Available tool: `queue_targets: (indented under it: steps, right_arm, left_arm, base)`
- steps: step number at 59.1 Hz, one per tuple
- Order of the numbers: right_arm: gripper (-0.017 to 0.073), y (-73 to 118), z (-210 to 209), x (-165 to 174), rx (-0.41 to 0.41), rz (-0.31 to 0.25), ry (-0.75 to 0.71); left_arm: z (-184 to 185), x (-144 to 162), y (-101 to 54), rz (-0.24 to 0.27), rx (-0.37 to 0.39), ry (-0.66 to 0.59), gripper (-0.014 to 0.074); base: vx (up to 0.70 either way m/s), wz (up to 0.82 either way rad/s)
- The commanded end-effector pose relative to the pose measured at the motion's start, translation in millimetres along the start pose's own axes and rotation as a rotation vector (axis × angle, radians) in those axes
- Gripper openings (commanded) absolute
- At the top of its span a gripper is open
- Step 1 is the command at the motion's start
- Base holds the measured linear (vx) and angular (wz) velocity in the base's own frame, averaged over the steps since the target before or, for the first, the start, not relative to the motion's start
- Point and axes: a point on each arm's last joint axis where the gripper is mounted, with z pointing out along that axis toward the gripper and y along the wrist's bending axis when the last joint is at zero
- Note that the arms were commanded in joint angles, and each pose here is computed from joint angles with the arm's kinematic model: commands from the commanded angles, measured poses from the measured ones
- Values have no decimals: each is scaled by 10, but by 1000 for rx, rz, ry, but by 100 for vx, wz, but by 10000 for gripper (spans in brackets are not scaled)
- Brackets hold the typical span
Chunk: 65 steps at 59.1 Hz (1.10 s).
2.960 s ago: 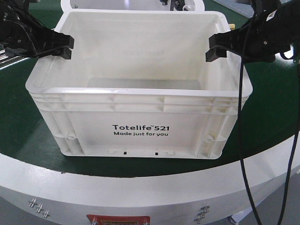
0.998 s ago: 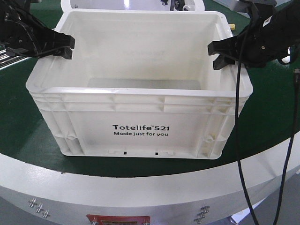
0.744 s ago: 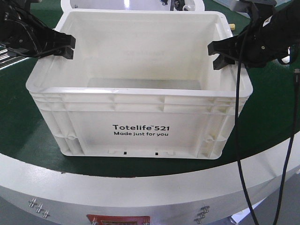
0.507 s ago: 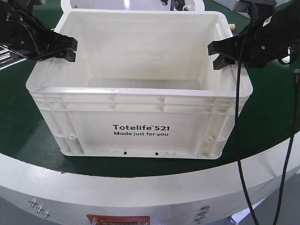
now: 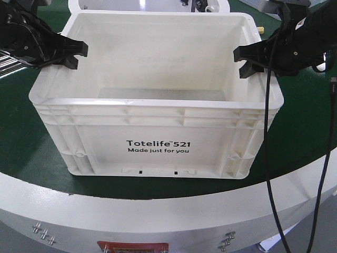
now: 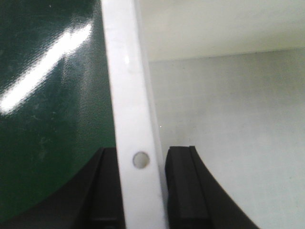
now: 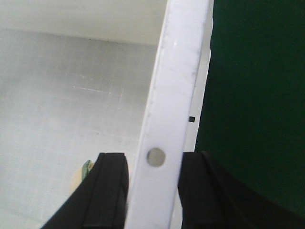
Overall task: Place moving items into box and shelve
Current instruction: 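Close the left and right grippers on opposite tote rims, then lift the tote off the conveyor with both grippers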
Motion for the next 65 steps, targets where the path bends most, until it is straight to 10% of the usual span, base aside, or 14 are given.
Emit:
queue_targets:
  steps: [1, 65]
  right_arm:
    - [-15, 22, -223, -99, -6, -36, -101]
    - [-13, 184, -958, -49, -74, -58, -329]
  left_arm:
    - [-233, -119, -31, 29, 4, -109, -24]
    - [-1017, -159, -149, 6, 95, -397, -22]
  base:
    - [0, 0]
    - [0, 0]
